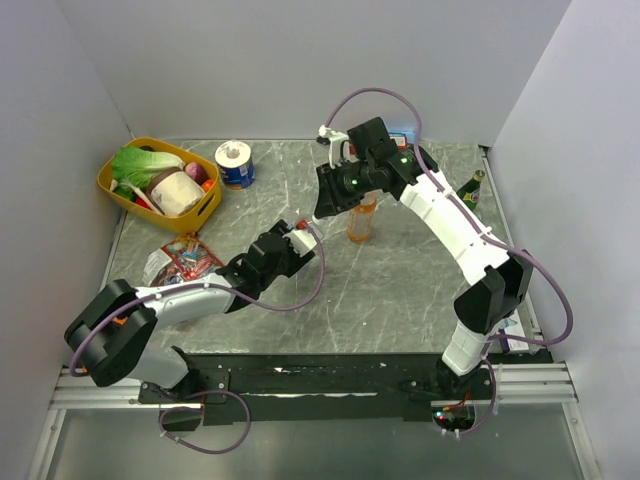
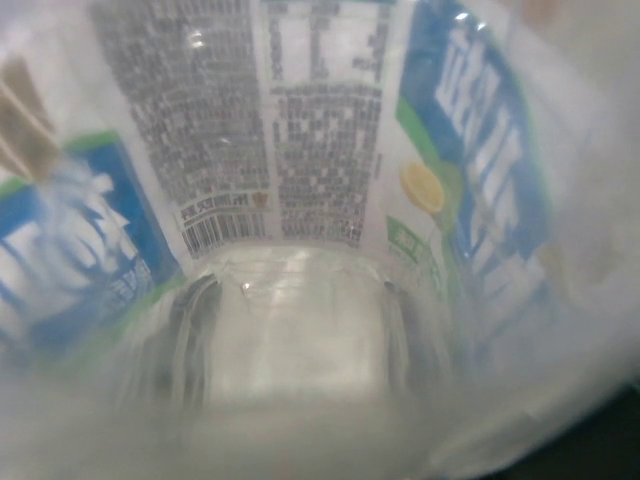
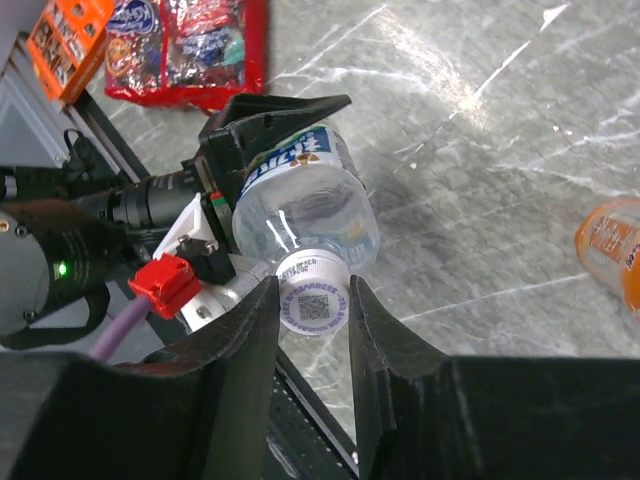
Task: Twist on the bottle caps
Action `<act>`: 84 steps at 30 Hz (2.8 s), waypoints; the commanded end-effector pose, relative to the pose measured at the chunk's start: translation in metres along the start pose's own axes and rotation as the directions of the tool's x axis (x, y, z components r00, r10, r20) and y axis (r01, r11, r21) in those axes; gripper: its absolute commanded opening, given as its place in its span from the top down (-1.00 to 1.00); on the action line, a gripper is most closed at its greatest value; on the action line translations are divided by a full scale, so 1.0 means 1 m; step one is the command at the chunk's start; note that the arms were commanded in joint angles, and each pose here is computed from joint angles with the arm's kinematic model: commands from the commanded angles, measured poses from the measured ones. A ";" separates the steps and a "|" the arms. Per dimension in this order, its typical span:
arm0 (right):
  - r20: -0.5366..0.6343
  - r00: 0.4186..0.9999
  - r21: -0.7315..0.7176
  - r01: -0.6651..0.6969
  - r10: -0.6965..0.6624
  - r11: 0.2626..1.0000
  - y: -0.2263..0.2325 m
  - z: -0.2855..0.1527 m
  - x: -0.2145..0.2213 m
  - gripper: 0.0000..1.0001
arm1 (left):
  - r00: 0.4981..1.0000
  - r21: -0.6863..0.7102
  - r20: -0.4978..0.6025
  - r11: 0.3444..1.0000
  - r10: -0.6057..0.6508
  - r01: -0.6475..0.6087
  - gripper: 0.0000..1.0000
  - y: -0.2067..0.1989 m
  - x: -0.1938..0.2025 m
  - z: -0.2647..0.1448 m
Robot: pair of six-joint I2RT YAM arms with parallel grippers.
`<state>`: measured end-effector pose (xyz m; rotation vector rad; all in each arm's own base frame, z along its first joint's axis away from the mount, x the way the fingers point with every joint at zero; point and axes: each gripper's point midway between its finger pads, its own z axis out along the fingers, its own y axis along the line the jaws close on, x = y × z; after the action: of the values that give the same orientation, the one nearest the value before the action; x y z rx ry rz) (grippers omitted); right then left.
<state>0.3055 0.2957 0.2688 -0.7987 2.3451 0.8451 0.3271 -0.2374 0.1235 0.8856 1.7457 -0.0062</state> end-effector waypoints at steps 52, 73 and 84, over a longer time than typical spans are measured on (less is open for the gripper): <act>0.626 0.656 -0.110 0.609 -0.422 0.785 0.079 -0.109 -0.068 -0.99 | 0.903 0.604 0.284 0.792 -0.323 0.093 0.98 -0.022 -0.108 -0.084; 0.589 0.730 -0.257 0.577 -0.348 0.776 0.110 -0.059 -0.074 0.04 | 0.884 0.619 0.343 0.784 -0.319 0.044 0.98 -0.020 -0.128 -0.087; 0.487 0.702 -0.128 0.646 -0.520 0.752 0.070 -0.056 -0.013 0.54 | 0.934 0.424 0.116 0.867 -0.338 0.261 -0.93 -0.008 -0.044 -0.060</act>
<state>0.2622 0.3330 0.3541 -1.2034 1.4732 1.0872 0.2719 -0.2669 0.2069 0.9466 1.6068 -0.7794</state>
